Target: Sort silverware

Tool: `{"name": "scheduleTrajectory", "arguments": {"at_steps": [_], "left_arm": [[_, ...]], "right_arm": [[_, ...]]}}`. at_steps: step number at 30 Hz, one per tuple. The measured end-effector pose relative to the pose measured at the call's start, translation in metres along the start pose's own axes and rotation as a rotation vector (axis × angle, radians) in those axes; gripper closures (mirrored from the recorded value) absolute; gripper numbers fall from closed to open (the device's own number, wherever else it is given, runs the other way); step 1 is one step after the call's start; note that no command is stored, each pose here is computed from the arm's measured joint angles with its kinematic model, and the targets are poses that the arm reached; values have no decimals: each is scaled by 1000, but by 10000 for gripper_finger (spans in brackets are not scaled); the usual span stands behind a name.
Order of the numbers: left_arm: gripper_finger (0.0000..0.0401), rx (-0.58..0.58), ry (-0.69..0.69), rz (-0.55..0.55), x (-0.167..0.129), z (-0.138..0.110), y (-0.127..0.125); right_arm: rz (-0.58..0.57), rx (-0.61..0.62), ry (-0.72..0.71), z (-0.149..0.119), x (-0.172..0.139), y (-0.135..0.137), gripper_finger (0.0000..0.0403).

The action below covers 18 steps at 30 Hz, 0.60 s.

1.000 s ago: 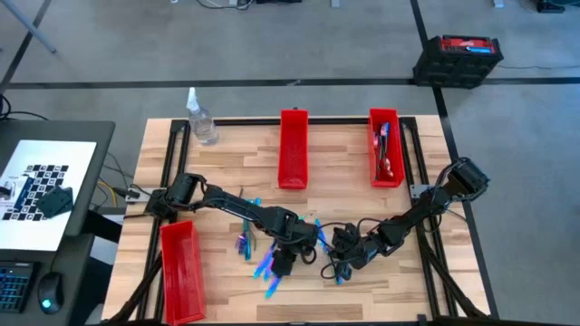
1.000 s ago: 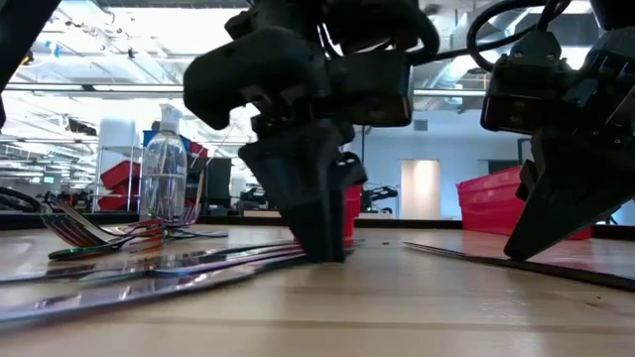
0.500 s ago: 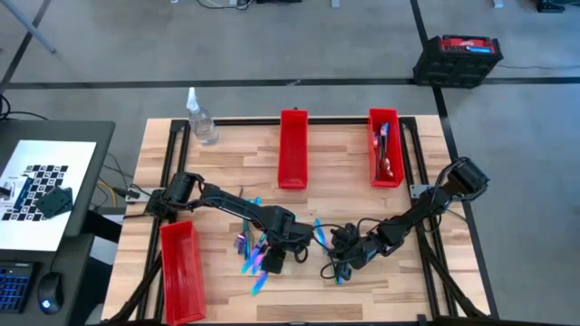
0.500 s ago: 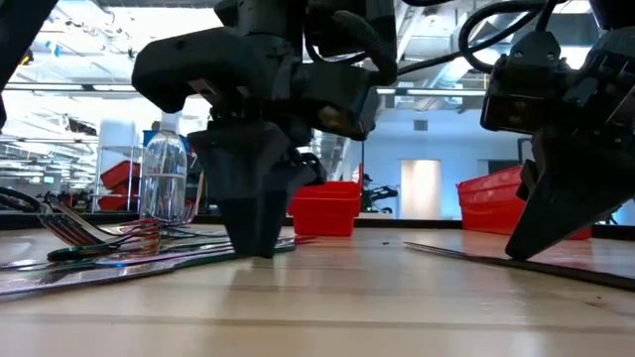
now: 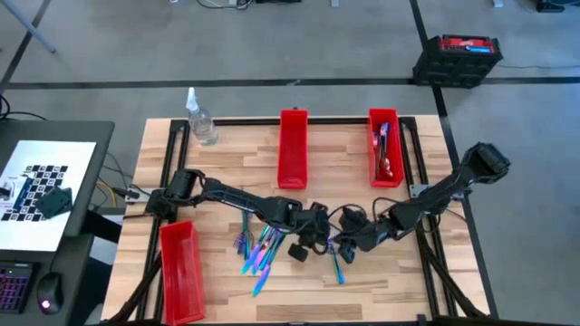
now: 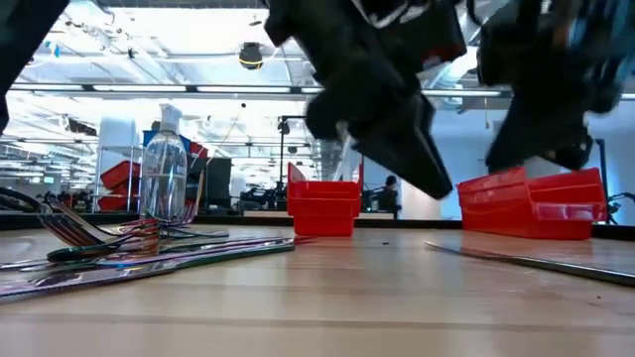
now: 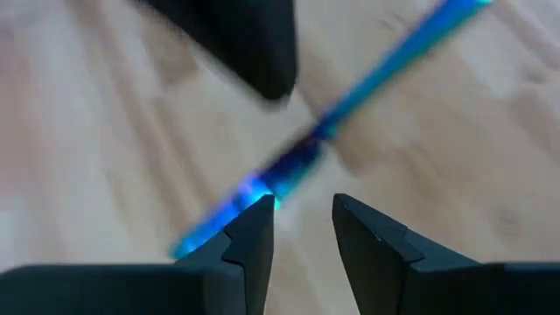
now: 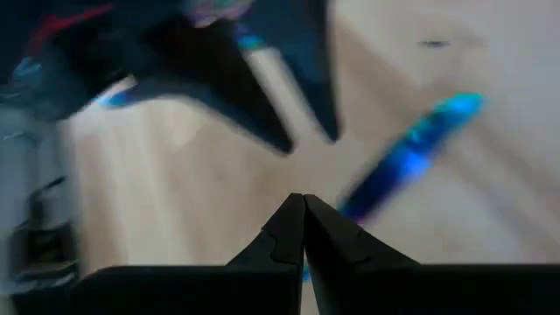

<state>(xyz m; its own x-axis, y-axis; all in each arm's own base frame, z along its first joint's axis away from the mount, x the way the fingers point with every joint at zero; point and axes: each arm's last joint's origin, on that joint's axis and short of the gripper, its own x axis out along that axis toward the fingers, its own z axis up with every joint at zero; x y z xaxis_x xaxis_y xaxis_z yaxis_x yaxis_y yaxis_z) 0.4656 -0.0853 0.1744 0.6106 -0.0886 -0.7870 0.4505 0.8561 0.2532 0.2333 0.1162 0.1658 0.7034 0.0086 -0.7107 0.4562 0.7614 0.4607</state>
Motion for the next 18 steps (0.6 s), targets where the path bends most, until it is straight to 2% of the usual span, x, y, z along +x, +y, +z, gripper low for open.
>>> {"name": "scheduleTrajectory", "arguments": {"at_steps": [4,7,10,12,18], "left_arm": [[292,79,39,-7,21,-13,3],[292,141,54,-9,26,-17,4],[292,186,46,-6,26,-16,3],[292,195,32,4,26,-15,5],[292,185,59,3,26,-20,11]], "right_arm": [[-89,101,29,-6,10,-15,403],[-94,154,52,-12,20,-19,403],[-40,185,31,-11,31,-15,403],[-19,198,25,-11,38,-14,403],[-73,212,37,-15,53,-23,403]]}}
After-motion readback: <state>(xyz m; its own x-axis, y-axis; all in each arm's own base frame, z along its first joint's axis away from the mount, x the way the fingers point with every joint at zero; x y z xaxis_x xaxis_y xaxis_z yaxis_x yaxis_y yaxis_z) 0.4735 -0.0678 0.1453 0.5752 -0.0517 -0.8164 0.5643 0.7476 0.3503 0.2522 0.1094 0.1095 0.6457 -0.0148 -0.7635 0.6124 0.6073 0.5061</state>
